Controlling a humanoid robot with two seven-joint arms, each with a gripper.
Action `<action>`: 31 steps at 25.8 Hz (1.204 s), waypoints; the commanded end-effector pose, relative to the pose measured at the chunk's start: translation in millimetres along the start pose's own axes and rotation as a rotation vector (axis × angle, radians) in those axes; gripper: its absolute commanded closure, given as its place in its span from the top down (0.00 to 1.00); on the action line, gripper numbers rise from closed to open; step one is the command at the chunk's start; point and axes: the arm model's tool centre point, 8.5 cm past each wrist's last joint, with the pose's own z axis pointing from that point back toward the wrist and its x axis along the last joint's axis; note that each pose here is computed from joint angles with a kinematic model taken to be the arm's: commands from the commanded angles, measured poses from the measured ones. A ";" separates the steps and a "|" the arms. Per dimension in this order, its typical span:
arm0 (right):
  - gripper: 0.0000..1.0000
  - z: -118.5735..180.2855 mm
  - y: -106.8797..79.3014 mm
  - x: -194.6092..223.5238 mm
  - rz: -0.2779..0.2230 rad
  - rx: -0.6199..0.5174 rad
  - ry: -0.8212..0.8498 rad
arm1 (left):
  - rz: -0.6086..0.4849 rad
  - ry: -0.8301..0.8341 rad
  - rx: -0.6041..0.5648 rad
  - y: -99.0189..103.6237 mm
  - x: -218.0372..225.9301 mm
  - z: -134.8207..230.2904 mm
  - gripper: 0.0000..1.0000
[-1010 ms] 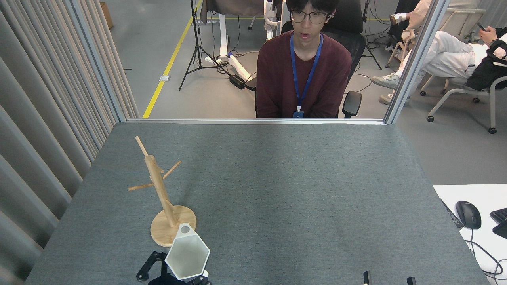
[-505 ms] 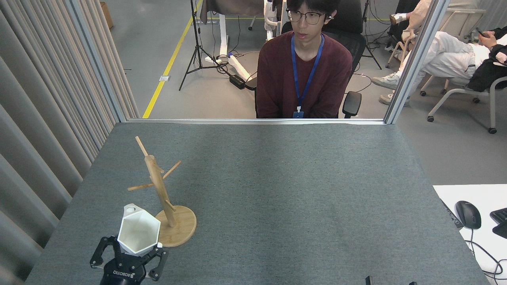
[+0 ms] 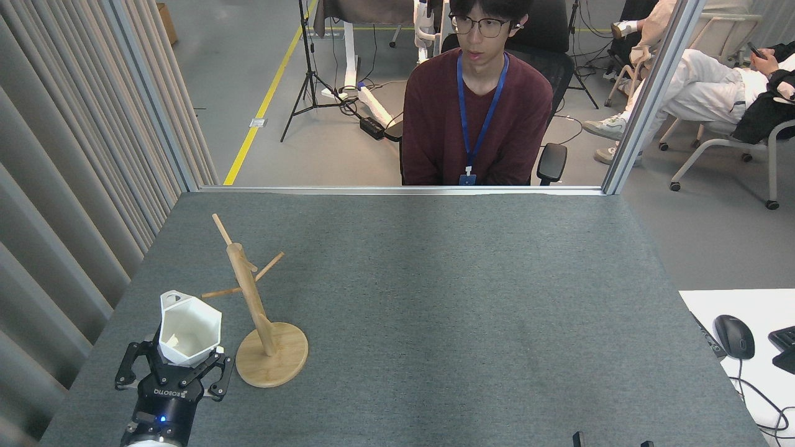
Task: Hang cup on storage rack
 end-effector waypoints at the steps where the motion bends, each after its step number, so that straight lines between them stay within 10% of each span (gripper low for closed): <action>1: 0.99 -0.1 1.0 0.4 -0.001 0.002 0.001 | -0.003 0.004 0.006 2.5 -1.4 -2.0 0.45; 17: 0.99 -0.8 1.2 -1.7 0.001 -0.003 0.005 | -0.087 -0.070 0.028 20.8 34.0 -15.9 0.45; 21: 0.99 -0.2 1.4 -1.8 0.001 -0.002 0.005 | -0.089 -0.079 0.031 20.0 40.3 -18.4 0.67; 23: 0.99 -0.2 1.4 -1.8 0.001 -0.002 0.005 | -0.089 -0.086 0.036 21.3 42.2 -18.9 1.00; 31: 0.99 0.4 1.6 -1.3 0.001 -0.001 0.004 | -0.095 -0.131 0.030 17.8 49.9 2.6 1.00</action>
